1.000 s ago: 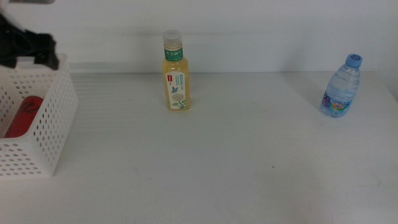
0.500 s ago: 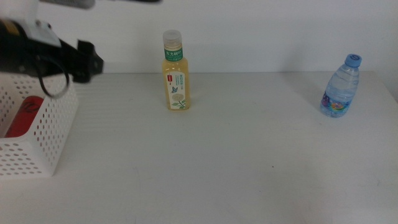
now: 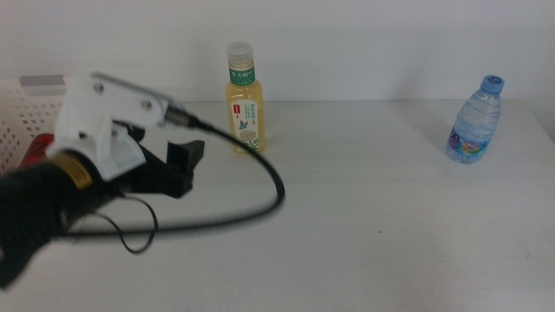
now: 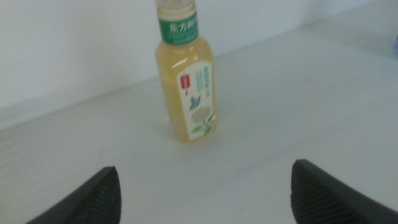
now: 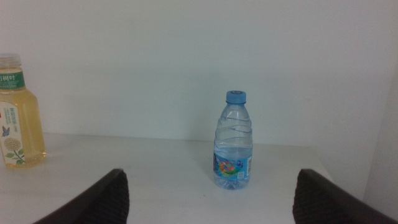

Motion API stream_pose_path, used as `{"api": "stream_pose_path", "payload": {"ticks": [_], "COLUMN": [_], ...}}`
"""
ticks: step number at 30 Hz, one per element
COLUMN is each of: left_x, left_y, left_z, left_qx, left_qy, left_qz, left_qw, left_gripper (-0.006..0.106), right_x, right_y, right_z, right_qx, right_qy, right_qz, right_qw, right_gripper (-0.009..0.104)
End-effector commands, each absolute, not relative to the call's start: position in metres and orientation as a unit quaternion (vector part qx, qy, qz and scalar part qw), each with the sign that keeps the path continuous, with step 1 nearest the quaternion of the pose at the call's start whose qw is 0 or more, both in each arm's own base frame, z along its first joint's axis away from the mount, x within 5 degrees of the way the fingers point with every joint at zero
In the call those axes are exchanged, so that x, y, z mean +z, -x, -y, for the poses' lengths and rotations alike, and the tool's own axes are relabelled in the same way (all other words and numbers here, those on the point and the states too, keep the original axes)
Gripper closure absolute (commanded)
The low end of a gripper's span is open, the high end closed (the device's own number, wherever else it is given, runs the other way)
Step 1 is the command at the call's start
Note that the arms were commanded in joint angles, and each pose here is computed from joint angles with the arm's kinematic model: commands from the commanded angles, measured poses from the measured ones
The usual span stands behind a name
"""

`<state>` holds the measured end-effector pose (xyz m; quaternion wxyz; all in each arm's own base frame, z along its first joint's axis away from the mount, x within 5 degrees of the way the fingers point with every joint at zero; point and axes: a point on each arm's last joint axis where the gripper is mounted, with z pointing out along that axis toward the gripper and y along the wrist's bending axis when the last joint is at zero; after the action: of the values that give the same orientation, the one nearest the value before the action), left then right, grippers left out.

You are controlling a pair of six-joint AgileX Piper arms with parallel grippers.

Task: Use arms to grab the bottles and put them into the dustbin to the left of the table.

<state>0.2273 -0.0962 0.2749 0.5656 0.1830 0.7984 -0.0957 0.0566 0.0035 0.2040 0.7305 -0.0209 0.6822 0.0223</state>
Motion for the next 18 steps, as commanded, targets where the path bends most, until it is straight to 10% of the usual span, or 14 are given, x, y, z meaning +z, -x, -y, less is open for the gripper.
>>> {"api": "stream_pose_path", "payload": {"ticks": [1, 18], "left_x": [0.285, 0.217], "left_y": [-0.226, -0.273], "left_z": [0.099, 0.123], "left_qx": [-0.117, -0.152], "left_qy": [-0.156, -0.116], "left_qz": [-0.737, -0.715], "left_qw": [0.647, 0.672], "left_gripper": [0.010, 0.010], "right_x": [0.215, 0.215], "right_y": [-0.053, -0.053], "right_z": [-0.003, -0.003], "right_qx": [0.015, 0.015], "right_qy": [0.024, 0.024], "right_qz": [-0.640, -0.640], "right_qw": [0.768, 0.768], "right_gripper": [0.018, 0.018]}}
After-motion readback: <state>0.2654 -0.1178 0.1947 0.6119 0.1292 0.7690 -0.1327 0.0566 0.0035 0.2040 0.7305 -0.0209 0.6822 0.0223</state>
